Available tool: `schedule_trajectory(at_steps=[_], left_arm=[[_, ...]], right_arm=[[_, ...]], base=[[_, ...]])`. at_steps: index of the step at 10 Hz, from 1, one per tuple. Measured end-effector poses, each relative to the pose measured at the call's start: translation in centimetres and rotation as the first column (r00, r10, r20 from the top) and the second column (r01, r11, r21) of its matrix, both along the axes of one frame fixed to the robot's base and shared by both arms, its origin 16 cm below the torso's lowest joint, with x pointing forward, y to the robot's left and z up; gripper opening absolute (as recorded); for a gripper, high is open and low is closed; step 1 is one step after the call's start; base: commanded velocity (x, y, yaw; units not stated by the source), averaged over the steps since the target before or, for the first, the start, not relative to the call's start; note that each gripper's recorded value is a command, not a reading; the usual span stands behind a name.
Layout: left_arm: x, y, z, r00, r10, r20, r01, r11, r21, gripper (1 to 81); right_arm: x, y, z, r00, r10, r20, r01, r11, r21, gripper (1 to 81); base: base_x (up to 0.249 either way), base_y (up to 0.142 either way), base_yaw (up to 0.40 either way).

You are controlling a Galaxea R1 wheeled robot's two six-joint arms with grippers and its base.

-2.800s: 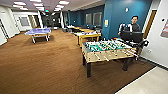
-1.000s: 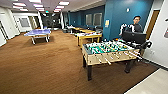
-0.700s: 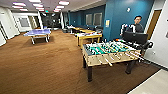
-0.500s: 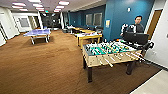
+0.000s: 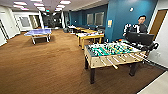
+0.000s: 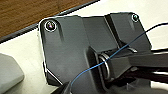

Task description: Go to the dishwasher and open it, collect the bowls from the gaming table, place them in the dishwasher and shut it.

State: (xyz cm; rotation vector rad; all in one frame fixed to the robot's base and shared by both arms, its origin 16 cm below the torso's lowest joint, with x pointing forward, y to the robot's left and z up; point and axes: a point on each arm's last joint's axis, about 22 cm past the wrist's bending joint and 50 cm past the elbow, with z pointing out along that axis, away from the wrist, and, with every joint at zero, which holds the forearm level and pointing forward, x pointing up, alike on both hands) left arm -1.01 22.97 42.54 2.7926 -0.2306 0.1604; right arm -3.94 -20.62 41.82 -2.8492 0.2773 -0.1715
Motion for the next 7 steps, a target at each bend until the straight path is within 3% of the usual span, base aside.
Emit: schedule_trajectory(at_steps=[2,7], left_arm=[[-0.4,-0.2,0.0,1.0000,0.000,-0.005,0.000,1.0000,-0.002,81.1],[-0.3,-0.3,0.0,1.0000,0.000,-0.004,0.000,1.0000,-0.003,81.1]], right_arm=[[-0.2,0.1,0.0,1.0000,0.007,0.000,-0.007,1.000,0.001,81.1],[-0.8,0.0,0.0,0.9999,0.008,-0.010,-0.008,1.000,-0.001,81.1]], base=[[0.074,0.083,0.000],[0.099,0.000,0.000]])
